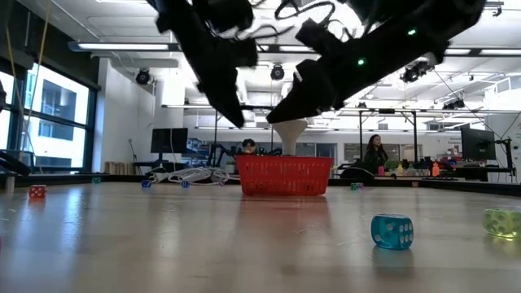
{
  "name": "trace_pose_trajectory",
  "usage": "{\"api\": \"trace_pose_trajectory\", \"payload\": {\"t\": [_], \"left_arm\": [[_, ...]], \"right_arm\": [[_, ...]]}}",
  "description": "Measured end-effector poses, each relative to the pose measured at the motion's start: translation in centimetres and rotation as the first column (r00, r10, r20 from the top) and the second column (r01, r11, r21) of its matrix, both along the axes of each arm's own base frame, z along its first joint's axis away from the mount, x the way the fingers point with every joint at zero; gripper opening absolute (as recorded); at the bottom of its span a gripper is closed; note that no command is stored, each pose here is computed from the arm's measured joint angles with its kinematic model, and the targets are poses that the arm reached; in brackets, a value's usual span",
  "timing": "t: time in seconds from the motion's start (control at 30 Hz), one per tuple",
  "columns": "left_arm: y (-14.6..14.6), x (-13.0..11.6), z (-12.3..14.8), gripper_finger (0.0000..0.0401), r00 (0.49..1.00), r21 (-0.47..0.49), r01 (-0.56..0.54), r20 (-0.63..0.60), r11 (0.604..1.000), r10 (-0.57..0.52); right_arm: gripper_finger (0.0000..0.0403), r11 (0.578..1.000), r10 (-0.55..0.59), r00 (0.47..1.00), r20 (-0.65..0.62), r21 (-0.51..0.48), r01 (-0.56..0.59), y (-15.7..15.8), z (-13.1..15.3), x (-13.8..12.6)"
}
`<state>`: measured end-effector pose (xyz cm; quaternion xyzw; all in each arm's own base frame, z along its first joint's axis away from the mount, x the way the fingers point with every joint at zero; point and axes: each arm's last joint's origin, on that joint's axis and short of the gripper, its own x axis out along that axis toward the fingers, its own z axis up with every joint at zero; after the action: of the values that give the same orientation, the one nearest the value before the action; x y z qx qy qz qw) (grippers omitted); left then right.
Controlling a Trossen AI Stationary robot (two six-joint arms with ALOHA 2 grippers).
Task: Pick & Place Dice
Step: Put the top red dice into the bin
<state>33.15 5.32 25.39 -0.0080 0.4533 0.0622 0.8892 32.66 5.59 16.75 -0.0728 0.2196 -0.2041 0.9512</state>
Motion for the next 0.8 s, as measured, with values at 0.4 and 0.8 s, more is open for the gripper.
{"api": "trace_pose_trajectory", "payload": {"t": [0.4, 0.8], "left_arm": [[-6.2, -4.5, 0.3, 0.0191, 0.933, -0.192, -0.136, -0.354, 0.972, 0.061], [-8.2, -2.9, 0.6, 0.0191, 0.972, -0.062, -0.179, -0.166, 0.982, 0.167]], "right_arm": [[0.0270, 0.988, 0.149, 0.984, 0.097, 0.036, -0.153, 9.1, 1.7, -3.7], [0.0270, 0.993, 0.118, 0.986, 0.118, -0.015, -0.118, 10.6, 1.9, -4.7]]}}
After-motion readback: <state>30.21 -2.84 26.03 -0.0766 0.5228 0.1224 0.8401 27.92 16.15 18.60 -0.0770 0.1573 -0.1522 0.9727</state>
